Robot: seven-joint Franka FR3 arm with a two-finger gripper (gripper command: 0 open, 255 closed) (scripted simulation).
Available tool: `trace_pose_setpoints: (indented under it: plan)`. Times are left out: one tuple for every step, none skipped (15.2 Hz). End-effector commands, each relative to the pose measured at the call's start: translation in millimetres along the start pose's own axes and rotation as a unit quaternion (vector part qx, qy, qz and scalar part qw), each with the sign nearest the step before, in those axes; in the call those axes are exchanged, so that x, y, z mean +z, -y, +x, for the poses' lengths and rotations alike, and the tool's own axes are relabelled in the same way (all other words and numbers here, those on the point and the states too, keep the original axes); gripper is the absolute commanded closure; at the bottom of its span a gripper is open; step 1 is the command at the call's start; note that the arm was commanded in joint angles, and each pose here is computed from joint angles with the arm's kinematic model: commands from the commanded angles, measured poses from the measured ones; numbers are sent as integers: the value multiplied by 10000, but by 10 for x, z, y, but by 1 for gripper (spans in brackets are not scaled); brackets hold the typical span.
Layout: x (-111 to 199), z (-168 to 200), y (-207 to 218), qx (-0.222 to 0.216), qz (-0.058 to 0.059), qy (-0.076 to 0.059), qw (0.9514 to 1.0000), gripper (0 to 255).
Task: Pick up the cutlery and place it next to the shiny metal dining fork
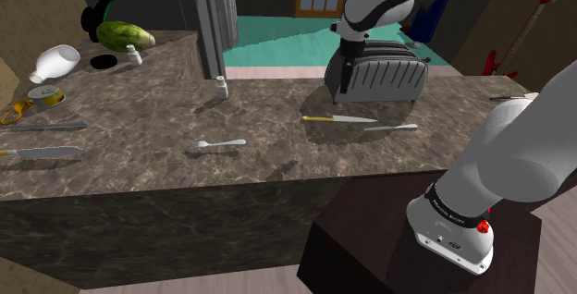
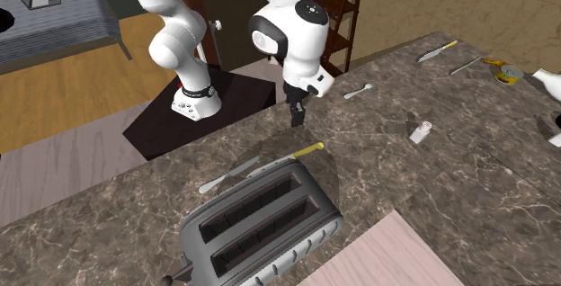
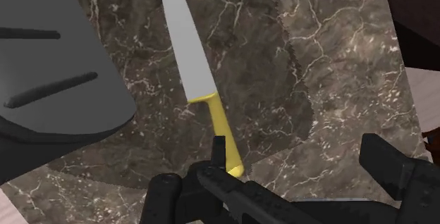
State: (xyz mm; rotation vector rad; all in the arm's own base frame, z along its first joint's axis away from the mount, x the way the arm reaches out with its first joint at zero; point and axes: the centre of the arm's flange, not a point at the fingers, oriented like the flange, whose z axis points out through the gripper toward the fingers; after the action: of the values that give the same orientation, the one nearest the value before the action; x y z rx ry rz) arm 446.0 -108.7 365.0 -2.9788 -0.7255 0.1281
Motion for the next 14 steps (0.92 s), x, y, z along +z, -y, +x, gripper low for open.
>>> trace_pose_setpoints:
  plan:
    - [225, 78, -143, -265, 24, 122, 9996, 0]
    - [338, 124, -209, -389, 37, 181, 9991, 0]
    - [451, 171, -275, -513, 50, 240, 9984, 0]
    - [565, 218, -338, -636, 62, 300, 9975, 0]
    - [680, 266, -401, -760, 75, 359, 9964, 0]
    - [795, 313, -462, -883, 88, 418, 9952, 0]
    - [911, 361, -521, -1006, 100, 476, 9937, 0]
    - [1028, 408, -579, -1129, 113, 535, 9921, 0]
    - [1146, 456, -636, -1252, 126, 594, 9903, 0]
    - [1264, 504, -691, -1374, 138, 653, 9883, 0]
    - [1383, 551, -744, -1497, 151, 711, 9861, 0]
    - [1385, 552, -745, -1499, 151, 712, 9860, 0]
    - [1438, 544, -745, -1499, 151, 712, 9860, 0]
    - [1490, 537, -744, -1499, 151, 712, 9860, 0]
